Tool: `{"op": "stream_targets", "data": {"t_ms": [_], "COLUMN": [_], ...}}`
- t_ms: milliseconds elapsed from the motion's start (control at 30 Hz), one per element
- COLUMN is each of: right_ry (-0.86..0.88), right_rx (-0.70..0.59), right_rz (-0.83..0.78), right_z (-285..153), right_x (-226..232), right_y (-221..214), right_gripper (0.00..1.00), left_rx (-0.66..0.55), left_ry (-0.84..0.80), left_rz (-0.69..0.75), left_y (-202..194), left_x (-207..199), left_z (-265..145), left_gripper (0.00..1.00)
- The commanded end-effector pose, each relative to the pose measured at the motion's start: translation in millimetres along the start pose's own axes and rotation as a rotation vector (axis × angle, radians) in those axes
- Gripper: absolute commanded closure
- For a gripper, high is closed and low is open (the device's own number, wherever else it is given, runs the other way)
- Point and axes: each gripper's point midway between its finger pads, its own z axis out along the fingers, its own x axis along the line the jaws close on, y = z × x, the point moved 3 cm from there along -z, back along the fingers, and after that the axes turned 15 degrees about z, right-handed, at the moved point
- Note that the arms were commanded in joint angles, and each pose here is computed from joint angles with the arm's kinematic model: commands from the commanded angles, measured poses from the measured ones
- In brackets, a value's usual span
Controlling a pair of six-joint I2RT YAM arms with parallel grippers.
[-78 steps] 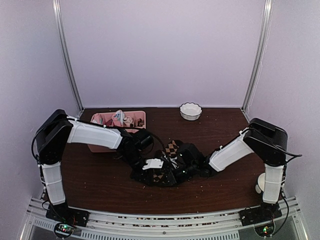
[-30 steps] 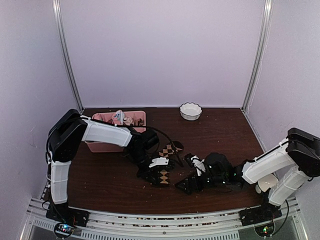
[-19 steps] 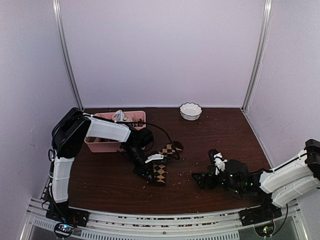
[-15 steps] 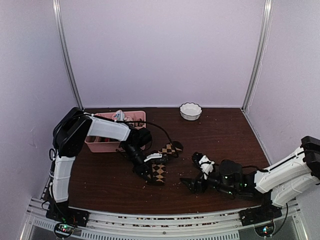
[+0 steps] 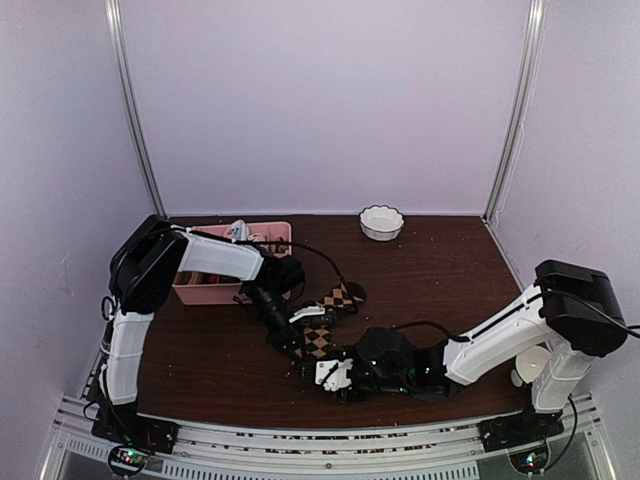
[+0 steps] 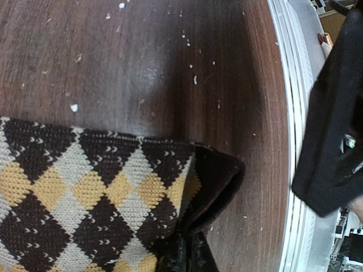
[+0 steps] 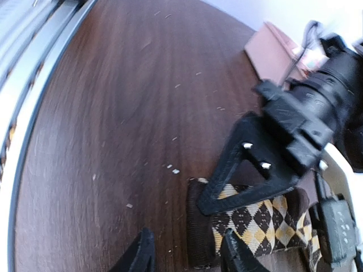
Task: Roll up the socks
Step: Roll the sock at the center of the board.
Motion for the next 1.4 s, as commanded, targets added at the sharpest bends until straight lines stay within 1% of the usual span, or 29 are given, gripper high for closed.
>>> {"op": "stream_targets", "data": {"t_ms": [0,100,233,767,933,1033,1133,1167,1267,1367], "right_ry": [0.085,0.096,0.069,-0.022,-0.006,0.011,0.016,0.022,0.047,0.094], "right_rx": [0.108,0.136,0.152,0.154,0.198,0.231,0.271,0.288,0.337,0.414], "right_rz": [-0.179,-0.198,-0.2,-0.167,-0.139,-0.126,-0.08,-0.058,0.015,0.104], "right_z": [5.2,7.7,16.3,38.6,42.4,41.4,41.2,41.0,41.0,41.2], "right_x": [19.2,21.3,14.0,-10.4,-12.1,-9.1,-8.7,-9.8,-12.1,-10.7], "right_y": [-25.1,-33.6,-39.4,-38.7,-51.4,-61.8,-72.7,-77.8,-90.2,-106.3], "right_gripper": [0.65,0.7,0.73,0.76,0.78,0.81,0.83,0.84,0.86,0.89], "left_rx": [0.12,0.125,0.123,0.12,0.125,0.122,0.123,0.125,0.117,0.095], "left_ry": [0.022,0.022,0.005,-0.02,-0.023,-0.021,-0.018,-0.017,0.007,0.032], "left_rz": [-0.049,-0.051,-0.064,-0.062,-0.06,-0.054,-0.048,-0.044,-0.022,0.014], "left_y": [-31.9,-33.0,-35.2,-34.3,-33.5,-32.2,-31.6,-31.2,-27.5,-21.8], "left_x": [13.8,15.5,16.4,14.8,13.8,13.2,13.4,13.0,12.7,10.4], "left_z": [13.6,14.5,18.5,19.2,18.2,16.8,15.6,14.9,7.6,-3.6], "left_gripper": [1.0,1.0,1.0,1.0,1.0,1.0,1.0,0.99,0.88,0.86]}}
